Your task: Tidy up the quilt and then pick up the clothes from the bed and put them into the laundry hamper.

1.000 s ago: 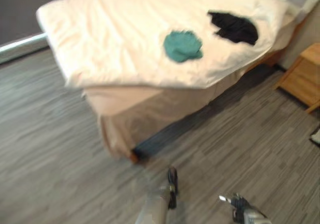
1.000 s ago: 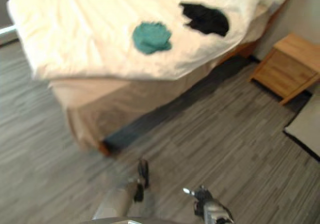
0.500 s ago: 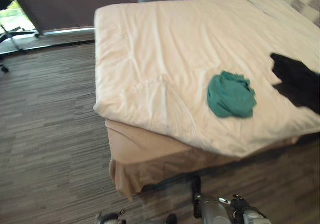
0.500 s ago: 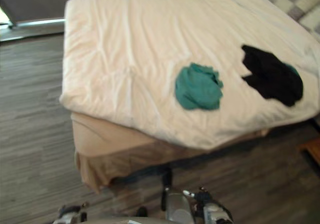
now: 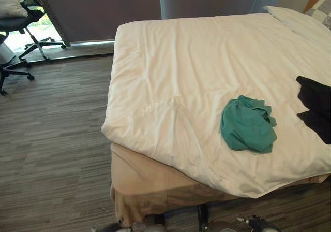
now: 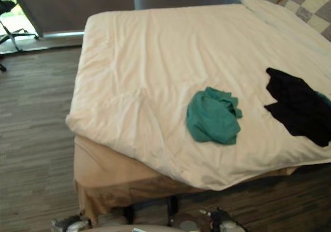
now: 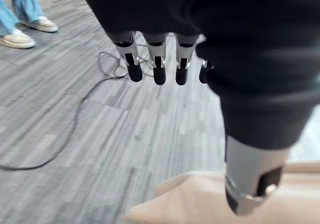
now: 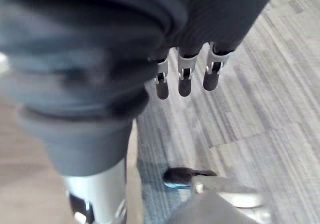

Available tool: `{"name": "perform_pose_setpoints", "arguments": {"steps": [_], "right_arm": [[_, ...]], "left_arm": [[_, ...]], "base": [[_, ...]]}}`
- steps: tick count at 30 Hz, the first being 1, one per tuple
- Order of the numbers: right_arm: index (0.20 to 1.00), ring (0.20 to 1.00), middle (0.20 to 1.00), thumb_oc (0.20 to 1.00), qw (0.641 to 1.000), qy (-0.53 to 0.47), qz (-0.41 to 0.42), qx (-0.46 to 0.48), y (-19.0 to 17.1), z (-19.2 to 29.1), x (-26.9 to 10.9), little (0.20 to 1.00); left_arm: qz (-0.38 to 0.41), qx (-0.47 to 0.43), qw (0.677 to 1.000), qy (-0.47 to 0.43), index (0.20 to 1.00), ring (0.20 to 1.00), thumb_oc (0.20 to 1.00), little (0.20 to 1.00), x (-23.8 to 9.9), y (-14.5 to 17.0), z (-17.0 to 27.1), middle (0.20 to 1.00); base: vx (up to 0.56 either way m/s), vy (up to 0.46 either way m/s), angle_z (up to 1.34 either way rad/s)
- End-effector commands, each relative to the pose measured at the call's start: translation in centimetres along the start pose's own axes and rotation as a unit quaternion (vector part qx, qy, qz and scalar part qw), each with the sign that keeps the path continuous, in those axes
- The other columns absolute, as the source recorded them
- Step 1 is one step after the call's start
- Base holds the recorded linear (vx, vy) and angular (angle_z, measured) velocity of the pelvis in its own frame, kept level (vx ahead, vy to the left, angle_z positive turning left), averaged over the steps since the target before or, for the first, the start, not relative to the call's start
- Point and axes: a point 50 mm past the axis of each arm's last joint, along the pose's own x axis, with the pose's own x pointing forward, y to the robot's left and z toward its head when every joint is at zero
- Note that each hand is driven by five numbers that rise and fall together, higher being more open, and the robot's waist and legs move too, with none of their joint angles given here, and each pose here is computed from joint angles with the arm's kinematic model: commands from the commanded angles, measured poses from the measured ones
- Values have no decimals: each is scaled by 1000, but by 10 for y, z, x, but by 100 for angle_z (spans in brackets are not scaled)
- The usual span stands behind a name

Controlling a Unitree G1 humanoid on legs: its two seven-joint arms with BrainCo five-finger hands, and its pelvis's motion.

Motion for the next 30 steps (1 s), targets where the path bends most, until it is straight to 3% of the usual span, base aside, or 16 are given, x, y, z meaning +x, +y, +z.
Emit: {"name": "perform_pose_setpoints", "arguments": {"steps": [1, 2, 4, 6, 8, 12, 19, 21, 23, 30], "right_arm": [[1000, 1000, 1000, 1000, 999, -31, 5, -27, 0, 27, 1, 1000], [1000, 1000, 1000, 1000, 999, -32, 4, -29, 0, 27, 1, 1000], [1000, 1000, 1000, 1000, 997, -32, 1, -64, -7, 28, 2, 1000], [1000, 1000, 1000, 1000, 997, -33, -3, -69, -9, 28, 2, 1000], [1000, 1000, 1000, 1000, 997, -36, -13, -70, -17, 30, 2, 1000], [1000, 1000, 1000, 1000, 994, -45, -23, -93, -22, 35, 2, 1000], [1000, 1000, 1000, 1000, 986, -95, -41, -127, -35, 71, -1, 1000], [1000, 1000, 1000, 1000, 985, -106, -45, -128, -37, 80, -2, 1000], [1000, 1000, 1000, 1000, 982, -120, -45, -140, -36, 91, -3, 1000], [1000, 1000, 1000, 1000, 978, -130, -47, -154, -36, 96, -4, 1000]], "left_arm": [[46, 14, 982, -183, 1000, 1000, 1000, 1000, 6, 9, 71, 1000], [45, 14, 981, -190, 1000, 1000, 1000, 1000, 6, 9, 74, 1000], [44, 25, 950, -309, 1000, 1000, 1000, 1000, -5, 20, 135, 1000], [46, 28, 932, -359, 1000, 1000, 1000, 1000, -10, 29, 159, 1000], [40, 27, 882, -469, 1000, 1000, 1000, 1000, -31, 57, 217, 1000], [30, 47, 848, -527, 1000, 1000, 1000, 1000, -50, 68, 265, 1000], [-3, 83, 839, -538, 1000, 1000, 1000, 1000, -62, 43, 312, 1000], [-33, 80, 817, -570, 1000, 1000, 1000, 1000, -73, 31, 321, 1000], [-88, 100, 763, -633, 1000, 1000, 1000, 1000, -103, 7, 334, 1000], [-200, 155, 720, -646, 1000, 1000, 1000, 1000, -125, -28, 320, 1000]], "base": [[14, 25, 8], [0, 0, 0], [15, 19, -4], [27, -4, -4], [54, -17, 3], [12, 3, -1], [-80, 47, -21], [-111, 36, -42], [-79, -4, -43], [-2, 29, -18]]}}
